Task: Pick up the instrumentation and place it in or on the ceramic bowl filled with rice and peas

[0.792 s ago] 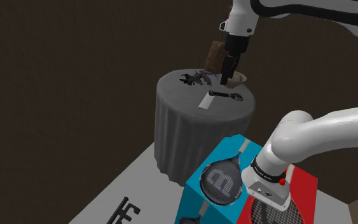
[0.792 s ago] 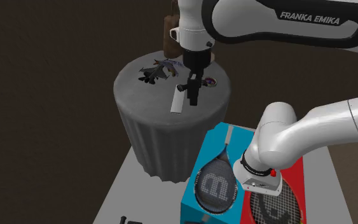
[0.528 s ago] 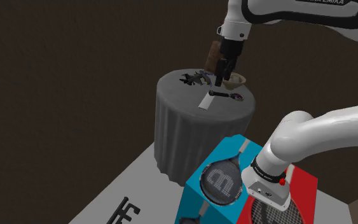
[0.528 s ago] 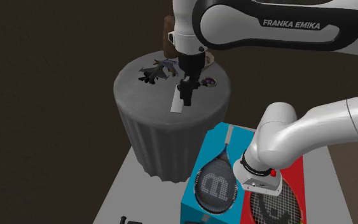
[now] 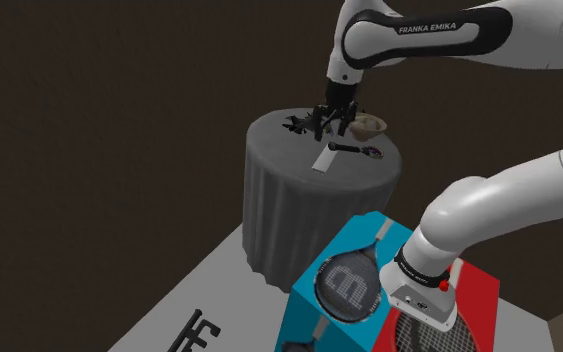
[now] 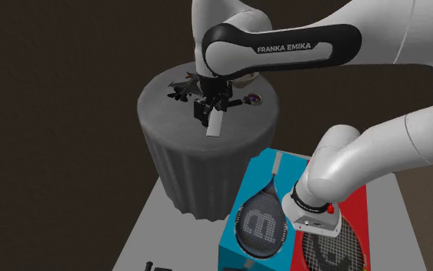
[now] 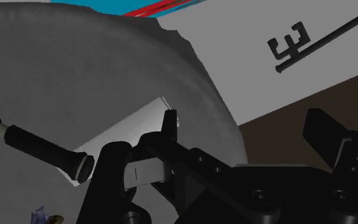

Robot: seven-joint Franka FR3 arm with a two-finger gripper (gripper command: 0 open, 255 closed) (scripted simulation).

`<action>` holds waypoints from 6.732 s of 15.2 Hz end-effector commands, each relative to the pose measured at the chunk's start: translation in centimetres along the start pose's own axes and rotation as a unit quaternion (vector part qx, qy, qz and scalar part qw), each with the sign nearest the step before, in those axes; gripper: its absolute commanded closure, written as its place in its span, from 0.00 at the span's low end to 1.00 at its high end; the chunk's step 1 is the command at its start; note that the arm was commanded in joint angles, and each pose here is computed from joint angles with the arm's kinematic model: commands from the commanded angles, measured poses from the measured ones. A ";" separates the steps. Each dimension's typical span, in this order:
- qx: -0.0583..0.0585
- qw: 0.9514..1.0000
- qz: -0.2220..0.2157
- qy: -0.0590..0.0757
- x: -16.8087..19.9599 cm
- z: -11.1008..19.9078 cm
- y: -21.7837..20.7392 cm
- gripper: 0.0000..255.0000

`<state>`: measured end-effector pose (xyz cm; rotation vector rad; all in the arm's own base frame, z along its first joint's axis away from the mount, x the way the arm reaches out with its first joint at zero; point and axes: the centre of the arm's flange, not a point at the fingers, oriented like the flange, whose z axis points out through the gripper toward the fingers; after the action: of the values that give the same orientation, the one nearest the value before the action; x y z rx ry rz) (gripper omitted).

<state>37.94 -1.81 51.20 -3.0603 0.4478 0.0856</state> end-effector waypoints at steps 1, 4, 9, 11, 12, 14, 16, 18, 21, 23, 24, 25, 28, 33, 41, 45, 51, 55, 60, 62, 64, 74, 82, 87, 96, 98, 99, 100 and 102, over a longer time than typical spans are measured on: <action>-0.002 0.999 0.048 0.005 1.9 1.5 1.1 0.00; -0.004 0.993 0.118 0.011 4.3 3.7 3.0 0.00; -0.009 0.972 0.232 0.021 7.8 7.3 6.8 0.00; -0.010 0.961 0.277 0.025 8.9 8.8 8.5 0.00; -0.011 0.954 0.299 0.027 9.4 9.5 9.5 0.00; -0.013 0.939 0.343 0.031 10.3 10.9 11.4 0.00; -0.015 0.922 0.386 0.035 11.0 12.3 13.3 0.00; -0.015 0.913 0.407 0.036 11.4 13.4 14.3 0.00; -0.015 0.913 0.407 0.036 11.4 15.0 14.4 0.00; -0.015 0.913 0.407 0.036 11.5 16.1 14.5 0.00; -0.015 0.913 0.407 0.036 11.5 16.6 14.5 0.00; -0.015 0.913 0.407 0.036 11.5 16.9 14.5 0.00; -0.015 0.913 0.407 0.036 11.5 16.9 14.5 0.00; -0.015 0.913 0.407 0.036 11.6 16.9 14.5 0.00; -0.015 0.913 0.407 0.036 11.5 16.9 14.6 1.00; -0.015 0.913 0.407 0.036 11.5 15.9 14.5 1.00; -0.015 0.913 0.407 0.036 11.3 12.7 14.4 1.00; -0.015 0.913 0.407 0.036 11.2 10.6 14.3 1.00; -0.015 0.913 0.407 0.036 11.0 8.0 14.2 1.00; -0.015 0.913 0.407 0.036 10.9 6.9 14.2 1.00; -0.015 0.913 0.407 0.036 10.9 5.8 14.1 1.00; -0.015 0.913 0.407 0.036 10.5 0.6 13.9 1.00; -0.015 0.913 0.407 0.036 12.6 -0.8 21.5 1.00; -0.015 0.913 0.407 0.036 14.3 -1.3 27.8 1.00; -0.015 0.913 0.407 0.036 17.4 -2.1 39.3 1.00; -0.015 0.913 0.407 0.036 18.1 -2.3 41.8 1.00; -0.015 0.913 0.407 0.036 18.4 -2.4 43.1 1.00; -0.015 0.913 0.407 0.036 18.7 -2.5 43.9 1.00; -0.015 0.913 0.407 0.036 18.7 -1.4 43.9 1.00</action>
<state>43.35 -48.86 50.18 -2.6710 1.6916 0.0051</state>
